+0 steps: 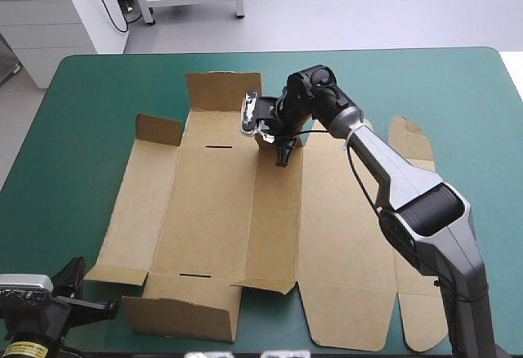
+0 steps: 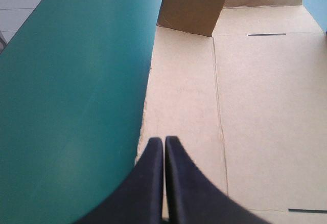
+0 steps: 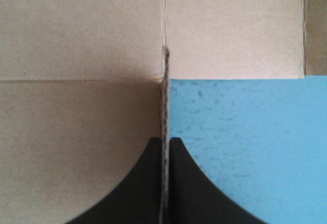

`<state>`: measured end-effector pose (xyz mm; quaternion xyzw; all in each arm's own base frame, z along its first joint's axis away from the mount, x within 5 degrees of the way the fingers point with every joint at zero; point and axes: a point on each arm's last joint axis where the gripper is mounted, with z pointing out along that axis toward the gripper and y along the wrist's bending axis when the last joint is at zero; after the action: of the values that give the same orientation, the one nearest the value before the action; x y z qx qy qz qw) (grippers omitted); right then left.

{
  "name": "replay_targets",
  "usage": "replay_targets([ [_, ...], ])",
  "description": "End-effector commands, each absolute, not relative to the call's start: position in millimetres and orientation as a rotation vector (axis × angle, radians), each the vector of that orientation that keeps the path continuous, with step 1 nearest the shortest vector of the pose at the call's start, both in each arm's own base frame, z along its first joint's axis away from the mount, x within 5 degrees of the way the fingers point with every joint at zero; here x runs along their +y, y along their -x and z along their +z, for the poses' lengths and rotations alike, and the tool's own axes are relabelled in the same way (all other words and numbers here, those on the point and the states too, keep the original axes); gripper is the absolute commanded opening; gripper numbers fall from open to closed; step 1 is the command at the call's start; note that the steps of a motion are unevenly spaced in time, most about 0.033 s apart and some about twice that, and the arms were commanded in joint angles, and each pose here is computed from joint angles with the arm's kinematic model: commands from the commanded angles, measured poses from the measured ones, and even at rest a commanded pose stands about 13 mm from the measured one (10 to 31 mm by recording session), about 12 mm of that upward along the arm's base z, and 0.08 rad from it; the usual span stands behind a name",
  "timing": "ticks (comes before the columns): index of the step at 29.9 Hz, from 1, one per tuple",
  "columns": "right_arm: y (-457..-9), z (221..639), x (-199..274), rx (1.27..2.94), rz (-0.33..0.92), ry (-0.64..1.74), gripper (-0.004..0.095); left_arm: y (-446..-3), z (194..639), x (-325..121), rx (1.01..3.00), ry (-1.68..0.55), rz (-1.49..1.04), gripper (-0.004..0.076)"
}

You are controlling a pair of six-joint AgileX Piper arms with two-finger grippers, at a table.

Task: Fold the box

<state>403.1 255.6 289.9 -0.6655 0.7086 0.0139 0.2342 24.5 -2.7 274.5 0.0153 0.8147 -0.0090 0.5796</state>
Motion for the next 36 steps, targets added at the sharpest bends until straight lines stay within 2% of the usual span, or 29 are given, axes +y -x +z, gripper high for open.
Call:
replay_targets([
  [1,-397.7,329.5,251.2,1.913,0.036,1.674,-0.0010,-26.1,287.6,-3.0,1.820,-0.033,-0.032,-0.0008],
  [6,-397.4,329.3,251.1,1.922,0.040,1.670,0.0027,-26.1,287.6,-3.0,1.820,-0.035,-0.031,-0.0008],
  [11,-398.3,329.1,249.6,1.978,0.038,1.611,0.0206,-26.1,287.6,-3.3,1.820,-0.035,-0.034,-0.0008],
  [15,-402.5,328.5,242.8,2.048,-0.053,1.539,0.0400,-26.1,287.6,-3.3,1.820,-0.037,-0.032,-0.0008],
  [17,-406.2,328.7,236.4,2.096,-0.143,1.477,0.0446,-26.1,287.6,-3.3,1.820,-0.037,-0.032,-0.0008],
  [20,-412.1,332.0,226.1,2.123,-0.306,1.412,0.0427,-26.1,287.6,-3.3,1.820,-0.037,-0.032,-0.0008],
  [23,-413.6,344.4,217.8,2.158,-0.393,1.290,0.0344,-26.1,287.6,-3.3,1.820,-0.037,-0.032,-0.0008],
  [25,-412.7,355.6,212.5,2.165,-0.427,1.191,0.0208,-26.1,287.6,-3.3,1.820,-0.037,-0.032,-0.0008],
  [27,-410.5,370.5,204.5,2.162,-0.475,1.065,0.0012,-26.1,287.6,-3.3,1.820,-0.037,-0.032,-0.0008],
  [30,-405.2,393.1,189.6,2.161,-0.558,0.880,-0.0015,-26.1,287.6,-3.3,1.820,-0.037,-0.032,-0.0008],
  [33,-393.5,407.9,176.0,2.224,-0.523,0.751,-0.0015,-26.1,287.6,-3.3,1.820,-0.037,-0.032,-0.0008],
  [36,-383.7,418.2,164.9,2.277,-0.372,0.672,-0.0015,-26.1,287.6,-3.3,1.820,-0.037,-0.032,-0.0008],
])
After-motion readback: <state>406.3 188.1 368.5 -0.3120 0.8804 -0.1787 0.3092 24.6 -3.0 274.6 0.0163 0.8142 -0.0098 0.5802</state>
